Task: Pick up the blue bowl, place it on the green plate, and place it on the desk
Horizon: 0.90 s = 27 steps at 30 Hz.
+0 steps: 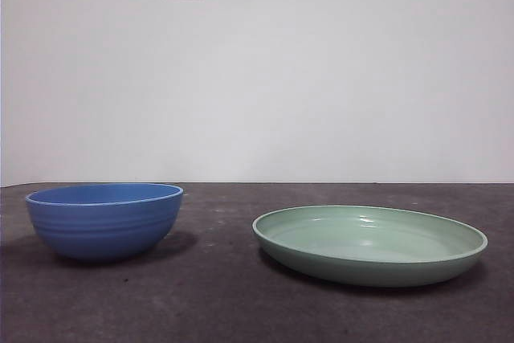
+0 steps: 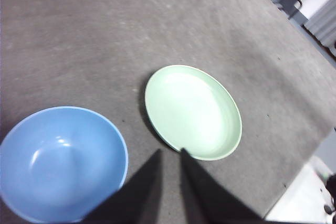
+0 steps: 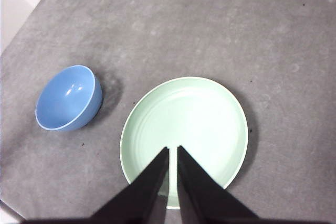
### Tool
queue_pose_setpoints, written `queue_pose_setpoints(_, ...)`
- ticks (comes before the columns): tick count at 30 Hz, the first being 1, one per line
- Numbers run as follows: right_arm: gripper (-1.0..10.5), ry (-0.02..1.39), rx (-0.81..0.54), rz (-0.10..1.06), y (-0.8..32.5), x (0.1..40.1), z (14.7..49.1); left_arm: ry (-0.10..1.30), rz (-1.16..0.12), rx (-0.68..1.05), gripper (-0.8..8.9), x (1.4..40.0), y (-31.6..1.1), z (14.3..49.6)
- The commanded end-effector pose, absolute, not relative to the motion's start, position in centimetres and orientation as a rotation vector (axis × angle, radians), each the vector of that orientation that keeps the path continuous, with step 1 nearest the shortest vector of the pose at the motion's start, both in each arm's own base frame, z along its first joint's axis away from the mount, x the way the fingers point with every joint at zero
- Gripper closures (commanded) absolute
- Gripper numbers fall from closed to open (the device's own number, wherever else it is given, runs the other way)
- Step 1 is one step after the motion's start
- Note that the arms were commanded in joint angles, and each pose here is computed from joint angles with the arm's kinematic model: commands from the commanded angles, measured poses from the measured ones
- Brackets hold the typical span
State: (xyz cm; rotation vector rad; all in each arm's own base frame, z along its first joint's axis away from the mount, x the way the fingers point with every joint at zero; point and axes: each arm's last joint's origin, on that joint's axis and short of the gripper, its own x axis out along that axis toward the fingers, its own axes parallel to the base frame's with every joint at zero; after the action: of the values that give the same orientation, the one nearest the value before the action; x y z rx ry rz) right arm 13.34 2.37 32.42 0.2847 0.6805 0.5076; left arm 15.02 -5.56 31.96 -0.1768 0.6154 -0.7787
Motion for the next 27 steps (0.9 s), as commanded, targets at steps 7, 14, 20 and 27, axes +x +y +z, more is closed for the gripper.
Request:
queue_pose_setpoints(7, 7.9, 0.678, 0.272, 0.513, 2.4, 13.28, 32.84, 0.558, -0.861, -0.101, 2.94, 14.82, -6.5, 32.68)
queue_pose_setpoints(14, 3.9, 0.684, 0.272, 0.506, 2.38, 13.24, 32.78, 0.546, -0.874, -0.096, 2.09, 14.8, -6.72, 32.79)
queue_pose_setpoints(20, 3.9, 0.686, 0.272, 0.506, 2.38, 13.22, 32.77, 0.548, -0.874, -0.097, 2.12, 14.79, -6.71, 32.78)
queue_pose_setpoints(27, 3.9, 0.715, 0.26, 0.508, 2.37, 13.03, 32.52, 0.597, -0.703, -0.12, 2.24, 15.31, -6.44, 32.35)
